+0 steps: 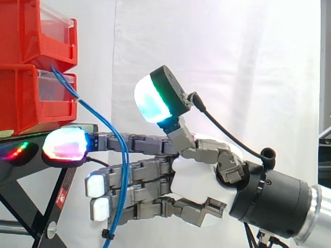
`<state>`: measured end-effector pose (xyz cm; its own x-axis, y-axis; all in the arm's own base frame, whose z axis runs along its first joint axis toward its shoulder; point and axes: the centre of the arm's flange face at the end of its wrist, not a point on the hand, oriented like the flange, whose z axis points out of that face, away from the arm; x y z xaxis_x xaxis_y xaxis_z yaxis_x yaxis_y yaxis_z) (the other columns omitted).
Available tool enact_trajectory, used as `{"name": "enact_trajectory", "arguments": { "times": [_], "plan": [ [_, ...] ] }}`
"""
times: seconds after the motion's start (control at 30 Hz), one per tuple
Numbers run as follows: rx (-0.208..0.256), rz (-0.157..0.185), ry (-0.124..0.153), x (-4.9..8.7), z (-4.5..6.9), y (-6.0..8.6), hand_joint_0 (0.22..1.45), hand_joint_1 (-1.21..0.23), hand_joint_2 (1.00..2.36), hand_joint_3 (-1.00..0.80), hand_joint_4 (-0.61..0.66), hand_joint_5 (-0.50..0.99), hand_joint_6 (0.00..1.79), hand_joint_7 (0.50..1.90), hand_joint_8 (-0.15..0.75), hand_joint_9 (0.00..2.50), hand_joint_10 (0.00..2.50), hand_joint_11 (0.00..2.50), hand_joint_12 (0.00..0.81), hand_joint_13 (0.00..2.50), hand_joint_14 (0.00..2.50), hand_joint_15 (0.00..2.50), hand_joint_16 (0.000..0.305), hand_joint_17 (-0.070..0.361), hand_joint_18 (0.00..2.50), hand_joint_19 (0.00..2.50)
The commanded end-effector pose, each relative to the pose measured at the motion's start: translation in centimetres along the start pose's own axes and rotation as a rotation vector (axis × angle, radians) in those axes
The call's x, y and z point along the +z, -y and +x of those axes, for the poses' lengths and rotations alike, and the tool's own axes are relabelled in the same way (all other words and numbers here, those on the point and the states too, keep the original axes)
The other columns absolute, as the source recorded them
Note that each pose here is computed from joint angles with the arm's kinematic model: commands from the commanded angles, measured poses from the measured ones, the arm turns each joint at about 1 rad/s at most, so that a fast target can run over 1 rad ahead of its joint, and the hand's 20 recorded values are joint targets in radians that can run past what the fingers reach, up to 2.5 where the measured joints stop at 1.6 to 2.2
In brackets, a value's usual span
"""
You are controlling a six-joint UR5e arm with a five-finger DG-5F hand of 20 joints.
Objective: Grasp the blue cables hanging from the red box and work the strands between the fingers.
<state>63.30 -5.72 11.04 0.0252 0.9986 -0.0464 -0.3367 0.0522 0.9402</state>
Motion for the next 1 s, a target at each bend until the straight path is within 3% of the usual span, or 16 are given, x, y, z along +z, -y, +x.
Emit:
{"name": "enact_trajectory", "arguments": {
  "times": [0.0,0.13,0.37,0.53,0.57,0.63,0.7,0.8,0.97],
  "plan": [
    [0.0,0.0,-0.001,0.0,0.01,-0.02,0.74,-0.46,1.0,-1.0,0.22,-0.23,0.01,0.67,0.403,0.97,0.02,0.97,0.441,1.02,0.02,0.93,0.06,0.134,0.71,0.51],
    [0.0,0.0,-0.001,0.0,0.01,-0.02,0.74,-0.47,1.0,-1.0,0.23,-0.21,0.01,0.67,0.397,1.06,0.01,1.16,0.452,1.13,0.02,1.1,0.059,0.132,0.82,0.57],
    [0.0,0.0,-0.001,0.0,0.01,-0.02,0.75,-0.48,1.0,-1.0,0.25,-0.18,0.01,0.69,0.37,1.17,0.05,1.53,0.422,1.35,0.05,1.53,0.06,0.135,1.16,0.98],
    [0.0,0.0,-0.003,0.0,0.02,-0.02,0.75,-0.5,1.0,-1.0,0.26,-0.16,0.01,0.69,0.352,1.12,0.54,1.52,0.412,1.27,0.8,1.43,0.056,0.127,1.38,1.33],
    [0.0,0.0,-0.003,0.0,0.02,-0.02,0.76,-0.5,1.0,-1.0,0.27,-0.15,0.01,0.7,0.348,1.09,0.89,1.48,0.417,1.23,1.41,1.31,0.053,0.119,1.49,1.58],
    [0.0,0.0,-0.001,0.0,0.01,-0.02,0.76,-0.5,1.0,-1.0,0.27,-0.14,0.01,0.7,0.336,1.07,1.11,1.45,0.419,1.19,1.7,1.27,0.05,0.112,1.47,1.58],
    [0.0,0.0,-0.001,0.0,0.01,-0.02,0.76,-0.51,1.0,-1.0,0.28,-0.13,0.01,0.7,0.339,1.03,1.51,1.42,0.426,1.12,2.16,1.25,0.051,0.114,1.42,1.42],
    [0.0,0.001,-0.001,-0.02,0.01,0.0,0.76,-0.51,1.0,-1.0,0.29,-0.12,0.01,0.71,0.345,1.0,1.8,1.41,0.444,1.1,2.47,1.25,0.055,0.123,1.45,1.36],
    [0.0,0.003,0.002,-0.03,-0.02,0.02,0.76,-0.51,1.0,-1.0,0.32,-0.09,0.01,0.72,0.377,0.98,2.5,1.55,0.475,1.16,2.5,1.3,0.075,0.168,1.67,1.29]
  ]
}}
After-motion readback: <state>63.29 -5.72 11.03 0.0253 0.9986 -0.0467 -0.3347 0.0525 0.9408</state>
